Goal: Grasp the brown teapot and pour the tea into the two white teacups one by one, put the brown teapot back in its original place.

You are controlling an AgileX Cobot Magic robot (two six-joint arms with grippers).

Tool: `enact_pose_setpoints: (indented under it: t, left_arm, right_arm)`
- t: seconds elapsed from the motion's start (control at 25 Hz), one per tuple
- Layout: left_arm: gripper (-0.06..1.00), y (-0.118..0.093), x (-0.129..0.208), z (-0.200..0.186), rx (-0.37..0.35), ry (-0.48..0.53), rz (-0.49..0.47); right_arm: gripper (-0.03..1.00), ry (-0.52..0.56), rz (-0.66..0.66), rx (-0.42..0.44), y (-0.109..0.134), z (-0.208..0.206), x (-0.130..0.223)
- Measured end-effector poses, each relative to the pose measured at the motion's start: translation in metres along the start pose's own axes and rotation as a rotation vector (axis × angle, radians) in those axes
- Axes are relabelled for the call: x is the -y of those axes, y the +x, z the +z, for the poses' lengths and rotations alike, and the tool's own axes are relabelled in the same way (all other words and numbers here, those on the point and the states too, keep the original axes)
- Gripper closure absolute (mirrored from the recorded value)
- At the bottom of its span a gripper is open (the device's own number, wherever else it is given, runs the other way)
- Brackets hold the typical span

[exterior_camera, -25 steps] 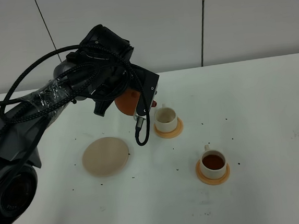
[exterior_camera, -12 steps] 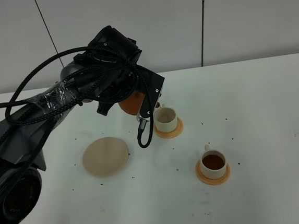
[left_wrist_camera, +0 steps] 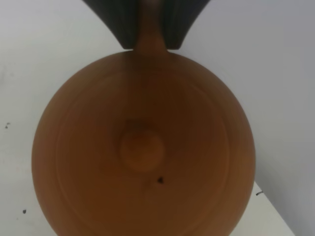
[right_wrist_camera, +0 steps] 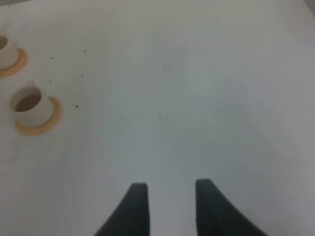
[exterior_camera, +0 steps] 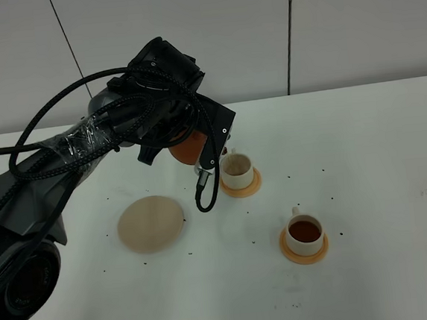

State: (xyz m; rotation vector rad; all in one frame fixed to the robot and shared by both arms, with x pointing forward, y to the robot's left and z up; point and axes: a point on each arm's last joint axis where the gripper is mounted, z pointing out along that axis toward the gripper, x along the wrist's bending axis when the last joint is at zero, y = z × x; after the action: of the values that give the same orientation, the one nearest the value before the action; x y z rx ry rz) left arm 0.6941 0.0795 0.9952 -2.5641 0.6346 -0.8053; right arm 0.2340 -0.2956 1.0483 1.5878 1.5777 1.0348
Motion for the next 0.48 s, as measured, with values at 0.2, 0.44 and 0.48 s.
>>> enact_pose_setpoints:
  t: [0.2, 0.44, 0.48]
  left_arm:
    - [0.77, 0.0002, -0.0002, -0.0003, -0.002, 0.003, 0.003]
    - [0.77, -0.0012, -0.0039, 0.0041, 0.008, 0.014, 0.021]
    - [0.77, -0.0018, -0.0055, 0.0060, 0.010, 0.016, 0.026]
  right_arm:
    - [0.74, 0.000, 0.000, 0.000, 0.0000, 0.0000, 0.0000]
    - [0.74, 0.000, 0.000, 0.000, 0.0000, 0.0000, 0.0000]
    - [0.74, 0.000, 0.000, 0.000, 0.0000, 0.0000, 0.0000]
